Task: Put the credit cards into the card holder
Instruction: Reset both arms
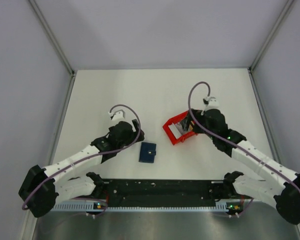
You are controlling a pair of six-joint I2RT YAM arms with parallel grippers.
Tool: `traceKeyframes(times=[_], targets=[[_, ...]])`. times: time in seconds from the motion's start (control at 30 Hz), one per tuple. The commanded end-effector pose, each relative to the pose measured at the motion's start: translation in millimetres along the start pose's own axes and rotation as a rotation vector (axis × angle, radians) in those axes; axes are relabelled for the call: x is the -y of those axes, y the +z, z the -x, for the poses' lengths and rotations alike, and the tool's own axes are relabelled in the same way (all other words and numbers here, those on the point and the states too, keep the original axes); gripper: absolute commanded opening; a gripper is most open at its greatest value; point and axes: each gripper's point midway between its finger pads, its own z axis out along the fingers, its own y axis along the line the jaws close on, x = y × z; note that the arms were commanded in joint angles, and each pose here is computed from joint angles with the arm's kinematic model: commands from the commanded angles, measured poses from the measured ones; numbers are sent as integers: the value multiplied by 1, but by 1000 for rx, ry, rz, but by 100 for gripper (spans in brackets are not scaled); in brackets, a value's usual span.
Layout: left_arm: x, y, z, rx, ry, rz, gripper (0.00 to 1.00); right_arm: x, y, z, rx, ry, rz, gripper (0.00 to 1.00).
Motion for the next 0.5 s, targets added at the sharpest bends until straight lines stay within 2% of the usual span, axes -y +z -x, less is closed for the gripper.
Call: traceKeyframes(times=[0.0,0.2,0.47], targets=[[-4,-3,24,85,-8,54,98,69,-13,16,46,75,-152,96],[-4,-1,35,118,9,75,98,154,-40,39,170,114,-407,99],[-5,0,62,188,15,108,98,192,-38,35,198,71,-580,99]])
